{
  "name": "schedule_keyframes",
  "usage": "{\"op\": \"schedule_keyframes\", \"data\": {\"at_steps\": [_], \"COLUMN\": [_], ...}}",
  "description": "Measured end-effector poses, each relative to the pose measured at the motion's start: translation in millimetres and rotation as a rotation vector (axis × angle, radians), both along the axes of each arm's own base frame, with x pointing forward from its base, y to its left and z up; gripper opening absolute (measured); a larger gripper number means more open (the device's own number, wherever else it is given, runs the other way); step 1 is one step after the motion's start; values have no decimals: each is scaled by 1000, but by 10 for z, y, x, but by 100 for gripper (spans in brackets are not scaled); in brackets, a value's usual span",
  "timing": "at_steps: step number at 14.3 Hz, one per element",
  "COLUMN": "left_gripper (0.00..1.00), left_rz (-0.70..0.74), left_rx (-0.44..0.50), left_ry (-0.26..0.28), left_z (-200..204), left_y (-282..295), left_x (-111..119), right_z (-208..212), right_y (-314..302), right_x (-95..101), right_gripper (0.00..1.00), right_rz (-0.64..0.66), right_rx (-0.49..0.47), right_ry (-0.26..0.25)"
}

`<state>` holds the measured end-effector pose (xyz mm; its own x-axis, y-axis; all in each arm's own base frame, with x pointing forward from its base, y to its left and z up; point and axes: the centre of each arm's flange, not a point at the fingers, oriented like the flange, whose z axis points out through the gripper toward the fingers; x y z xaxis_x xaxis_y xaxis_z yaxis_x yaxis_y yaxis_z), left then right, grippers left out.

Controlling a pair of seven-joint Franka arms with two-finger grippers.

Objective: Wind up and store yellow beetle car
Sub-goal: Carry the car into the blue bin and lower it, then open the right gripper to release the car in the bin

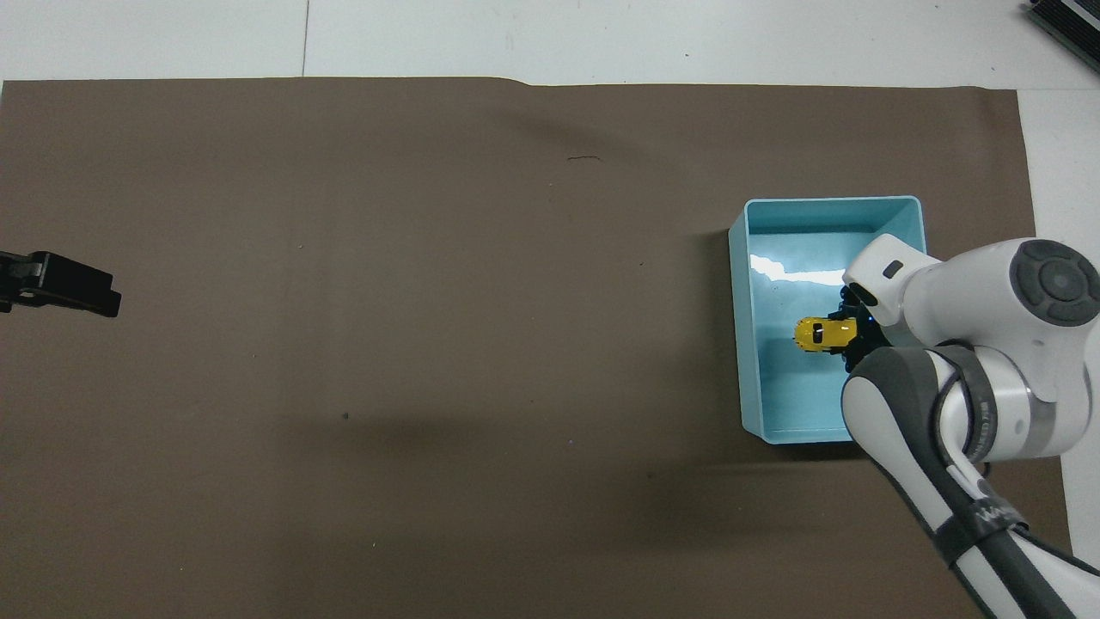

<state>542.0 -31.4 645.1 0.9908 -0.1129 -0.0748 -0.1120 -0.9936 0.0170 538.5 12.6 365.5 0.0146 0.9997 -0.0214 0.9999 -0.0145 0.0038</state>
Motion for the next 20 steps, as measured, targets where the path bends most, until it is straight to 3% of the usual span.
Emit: {"op": "schedule_keyframes", "data": {"at_steps": [15,17,20], "left_gripper": [100,100,100], "left_rz": [0,0,0], "left_rx": [0,0,0], "left_ry": [0,0,0], "left_z": [0,0,0], "left_y": [0,0,0], "left_x": [0,0,0], "right_z": [-495,-489,-429], "right_y": [11,28,35], "right_x": [47,52,92], "right_gripper": [44,58,91], "right_rz": [16,19,19], "right_rx": [-8,-8,-8], "right_ry": [37,36,30]}}
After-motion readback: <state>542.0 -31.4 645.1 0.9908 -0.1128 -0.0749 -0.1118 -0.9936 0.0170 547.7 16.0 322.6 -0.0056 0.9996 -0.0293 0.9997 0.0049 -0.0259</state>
